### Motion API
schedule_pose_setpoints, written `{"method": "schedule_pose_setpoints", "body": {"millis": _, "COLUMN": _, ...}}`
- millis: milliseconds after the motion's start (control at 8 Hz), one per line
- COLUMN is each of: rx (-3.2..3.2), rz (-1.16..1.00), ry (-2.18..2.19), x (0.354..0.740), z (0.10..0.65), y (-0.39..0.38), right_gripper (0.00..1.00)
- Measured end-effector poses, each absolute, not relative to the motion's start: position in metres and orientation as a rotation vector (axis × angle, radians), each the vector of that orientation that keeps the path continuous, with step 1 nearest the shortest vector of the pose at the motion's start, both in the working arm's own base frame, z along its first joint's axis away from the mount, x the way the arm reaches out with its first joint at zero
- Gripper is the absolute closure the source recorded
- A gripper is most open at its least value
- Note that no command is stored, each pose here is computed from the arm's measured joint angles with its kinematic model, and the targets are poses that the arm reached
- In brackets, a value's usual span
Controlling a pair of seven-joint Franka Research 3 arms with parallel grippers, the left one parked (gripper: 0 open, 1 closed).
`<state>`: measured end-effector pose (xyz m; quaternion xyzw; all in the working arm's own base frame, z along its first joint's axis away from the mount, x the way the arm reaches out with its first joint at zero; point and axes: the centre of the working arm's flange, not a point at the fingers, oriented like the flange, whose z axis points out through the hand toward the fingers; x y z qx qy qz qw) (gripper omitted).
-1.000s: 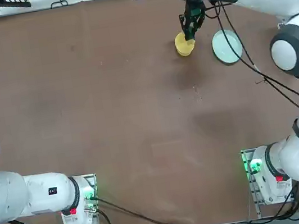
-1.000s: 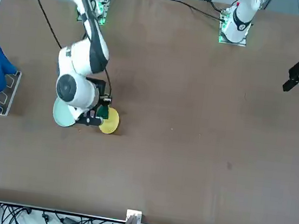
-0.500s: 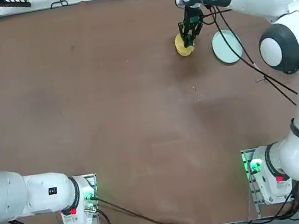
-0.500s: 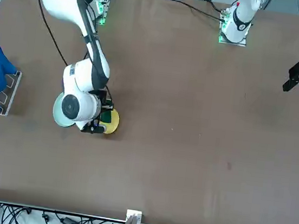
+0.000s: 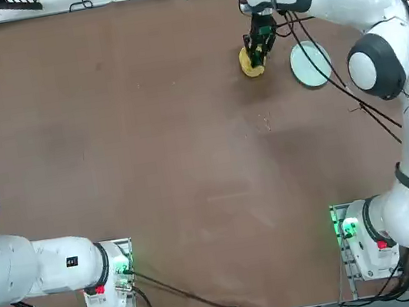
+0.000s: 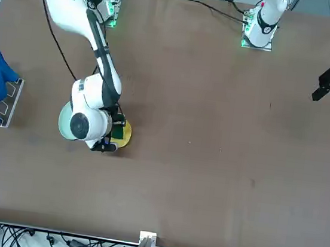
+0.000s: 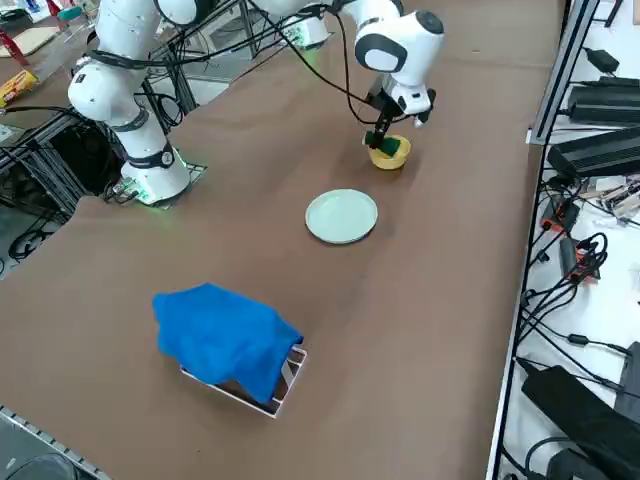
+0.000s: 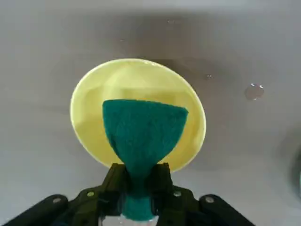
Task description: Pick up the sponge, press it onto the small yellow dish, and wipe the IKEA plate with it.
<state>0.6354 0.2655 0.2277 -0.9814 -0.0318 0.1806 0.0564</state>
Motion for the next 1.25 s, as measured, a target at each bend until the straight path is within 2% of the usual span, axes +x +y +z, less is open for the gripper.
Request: {"method": "schedule_pose_setpoints", "body": {"millis": 1250, "rx": -2.962, "rz": 0.529, "ry": -0.135, "x": 0.6429, "z": 0.2117, "y": 0.2611, "right_gripper": 0.71}}
